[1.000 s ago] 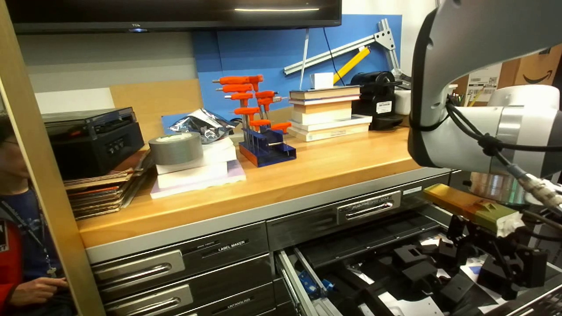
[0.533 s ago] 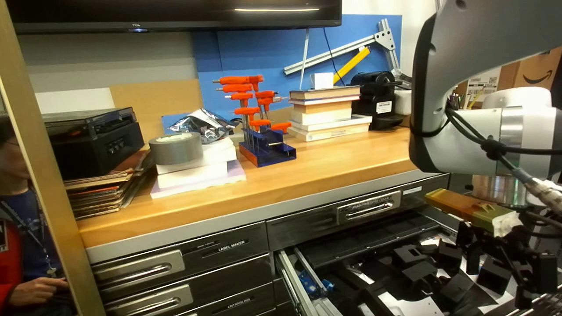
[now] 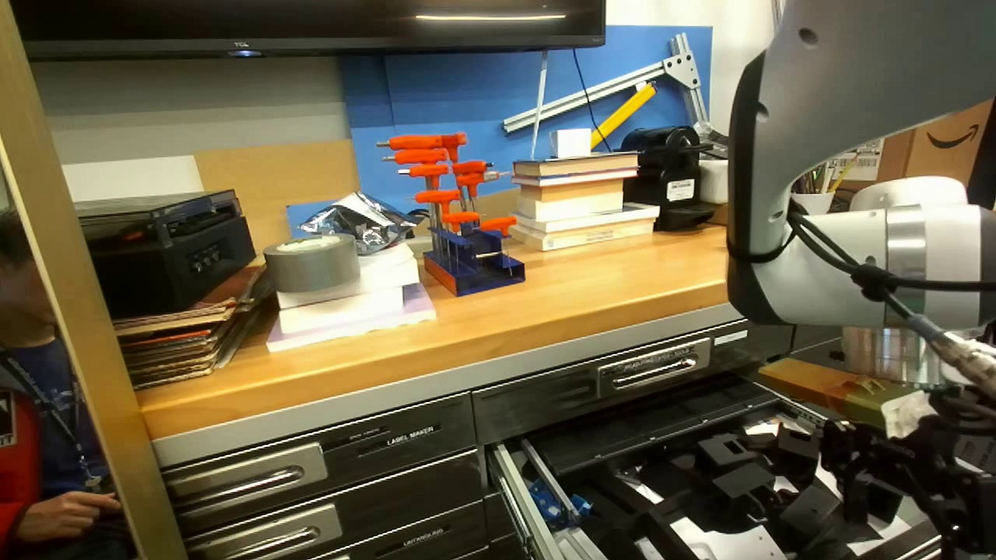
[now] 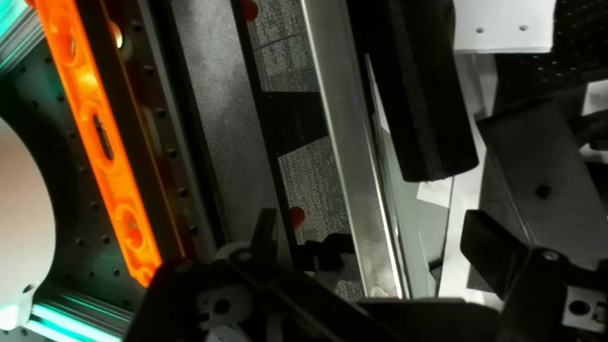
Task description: Put the black objects on the tabletop into the open drawer and then close the drawer
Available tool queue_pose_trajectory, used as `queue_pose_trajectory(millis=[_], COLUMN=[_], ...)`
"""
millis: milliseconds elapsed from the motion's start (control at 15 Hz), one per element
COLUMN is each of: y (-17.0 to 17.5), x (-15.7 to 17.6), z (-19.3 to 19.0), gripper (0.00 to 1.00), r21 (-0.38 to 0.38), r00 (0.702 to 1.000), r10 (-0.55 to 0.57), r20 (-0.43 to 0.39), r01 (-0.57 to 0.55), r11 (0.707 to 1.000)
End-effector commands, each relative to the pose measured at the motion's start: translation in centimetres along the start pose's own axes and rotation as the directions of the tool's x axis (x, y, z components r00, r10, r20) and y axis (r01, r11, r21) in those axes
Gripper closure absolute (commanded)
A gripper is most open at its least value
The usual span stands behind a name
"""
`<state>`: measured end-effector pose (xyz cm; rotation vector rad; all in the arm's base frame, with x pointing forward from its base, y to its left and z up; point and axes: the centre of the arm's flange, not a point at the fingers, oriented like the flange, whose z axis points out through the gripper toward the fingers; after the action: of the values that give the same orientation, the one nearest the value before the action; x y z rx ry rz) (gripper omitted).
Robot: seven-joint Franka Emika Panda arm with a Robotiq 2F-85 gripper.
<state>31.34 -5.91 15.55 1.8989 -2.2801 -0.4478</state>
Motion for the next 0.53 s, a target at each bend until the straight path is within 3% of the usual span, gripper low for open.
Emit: queue_pose_trajectory(millis=[0,200,467], y=[-1.2,-2.0,-4.2], x=[0.9,0.9,0.4], z=[2.2,3.1,3.4], gripper=[0.0,0.0,0.0], r21=[-0.051,-0.023,0.11], r00=[0.999,0.996,0.976], r10=[-0.031,-0.083,-0.202], r20=[0.027,0.037,0.076], r01=[0.032,0.084,0.194], r11=[0.998,0.996,0.975])
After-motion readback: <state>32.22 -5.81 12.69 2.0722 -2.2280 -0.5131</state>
